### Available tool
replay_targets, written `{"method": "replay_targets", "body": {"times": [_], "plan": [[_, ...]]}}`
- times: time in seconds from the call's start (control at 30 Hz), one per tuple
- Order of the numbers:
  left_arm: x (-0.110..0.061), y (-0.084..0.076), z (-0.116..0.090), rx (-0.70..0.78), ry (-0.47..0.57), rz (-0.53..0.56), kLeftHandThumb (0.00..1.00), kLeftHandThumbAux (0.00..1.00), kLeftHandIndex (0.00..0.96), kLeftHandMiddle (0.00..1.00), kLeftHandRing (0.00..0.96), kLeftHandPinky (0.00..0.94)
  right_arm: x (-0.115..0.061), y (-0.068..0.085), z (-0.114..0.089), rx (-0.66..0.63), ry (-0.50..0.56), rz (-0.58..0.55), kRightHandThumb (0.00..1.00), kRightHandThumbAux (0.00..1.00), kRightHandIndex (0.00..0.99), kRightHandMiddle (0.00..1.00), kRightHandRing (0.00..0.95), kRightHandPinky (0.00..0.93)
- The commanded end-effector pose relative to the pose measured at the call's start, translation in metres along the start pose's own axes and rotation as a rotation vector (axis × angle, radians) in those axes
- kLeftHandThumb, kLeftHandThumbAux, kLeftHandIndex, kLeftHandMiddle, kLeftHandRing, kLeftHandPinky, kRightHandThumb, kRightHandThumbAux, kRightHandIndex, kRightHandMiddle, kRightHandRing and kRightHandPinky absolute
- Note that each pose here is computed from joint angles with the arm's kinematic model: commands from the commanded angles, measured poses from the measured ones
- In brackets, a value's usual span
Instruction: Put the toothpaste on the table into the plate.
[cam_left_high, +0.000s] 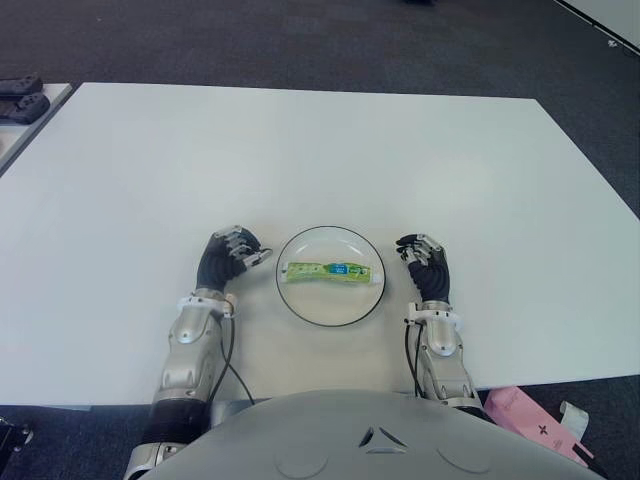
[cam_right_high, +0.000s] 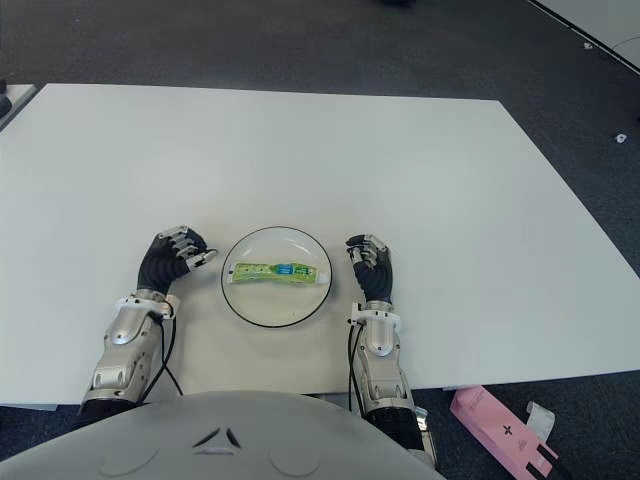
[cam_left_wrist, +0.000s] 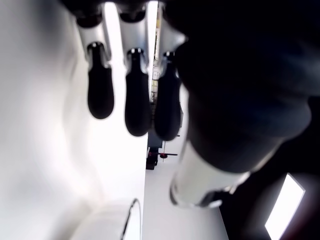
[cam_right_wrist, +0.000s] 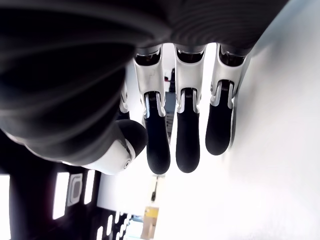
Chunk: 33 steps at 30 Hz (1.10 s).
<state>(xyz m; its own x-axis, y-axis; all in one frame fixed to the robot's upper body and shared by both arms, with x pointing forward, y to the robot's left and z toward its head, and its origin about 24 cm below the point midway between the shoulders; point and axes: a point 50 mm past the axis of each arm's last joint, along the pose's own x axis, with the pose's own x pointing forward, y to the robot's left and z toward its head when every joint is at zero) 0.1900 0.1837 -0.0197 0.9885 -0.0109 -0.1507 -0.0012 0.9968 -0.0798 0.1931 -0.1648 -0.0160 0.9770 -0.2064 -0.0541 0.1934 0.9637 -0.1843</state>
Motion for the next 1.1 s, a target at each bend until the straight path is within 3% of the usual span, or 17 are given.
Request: {"method": "replay_targets", "body": {"times": [0.03, 0.53, 0.57, 0.63, 0.73, 0.87, 1.1], "plan": [[-0.0074, -0.0003, -0.0118, -0.032, 0.055, -0.01, 0.009, 0.993, 0.579, 0.611, 0.593, 0.576, -0.001, -0.0004, -0.0034, -0.002, 0.031, -0.006, 0.695, 0.737, 0.42, 0.464, 0.455, 0.445], [-0.0108, -0.0019, -0.0157, -0.024, 0.064, 0.007, 0.0, 0.986, 0.584, 0.643, 0.624, 0.59, -0.0002, 0.0021, -0.0027, -0.002, -0.008, 0.016, 0.692, 0.74, 0.419, 0.471, 0.465, 0.477], [-0.0109, -0.0019, -0.0157, -0.023, 0.064, 0.009, 0.249, 0.891, 0.53, 0.641, 0.621, 0.586, -0.0002, 0.002, -0.0027, -0.003, -0.007, 0.016, 0.692, 0.74, 0.419, 0.471, 0.465, 0.48], [-0.011, -0.0018, -0.0158, -0.021, 0.064, 0.01, 0.467, 0.808, 0.483, 0.638, 0.618, 0.583, -0.0001, 0.002, -0.0027, -0.003, -0.006, 0.017, 0.691, 0.741, 0.419, 0.471, 0.464, 0.482], [-0.0111, -0.0016, -0.017, -0.021, 0.07, 0.021, 0.62, 0.749, 0.45, 0.637, 0.616, 0.58, 0.0, 0.0022, -0.003, -0.002, -0.003, 0.016, 0.691, 0.741, 0.419, 0.472, 0.466, 0.477], [-0.0108, -0.0013, -0.018, -0.02, 0.077, 0.036, 0.68, 0.727, 0.437, 0.641, 0.62, 0.581, 0.0002, 0.0023, -0.0031, 0.002, -0.003, 0.015, 0.691, 0.741, 0.42, 0.473, 0.468, 0.475], [-0.0105, -0.001, -0.0186, -0.012, 0.07, 0.063, 0.695, 0.721, 0.433, 0.648, 0.627, 0.59, 0.0005, 0.0022, -0.0031, 0.007, -0.004, 0.015, 0.693, 0.74, 0.42, 0.474, 0.466, 0.472]]}}
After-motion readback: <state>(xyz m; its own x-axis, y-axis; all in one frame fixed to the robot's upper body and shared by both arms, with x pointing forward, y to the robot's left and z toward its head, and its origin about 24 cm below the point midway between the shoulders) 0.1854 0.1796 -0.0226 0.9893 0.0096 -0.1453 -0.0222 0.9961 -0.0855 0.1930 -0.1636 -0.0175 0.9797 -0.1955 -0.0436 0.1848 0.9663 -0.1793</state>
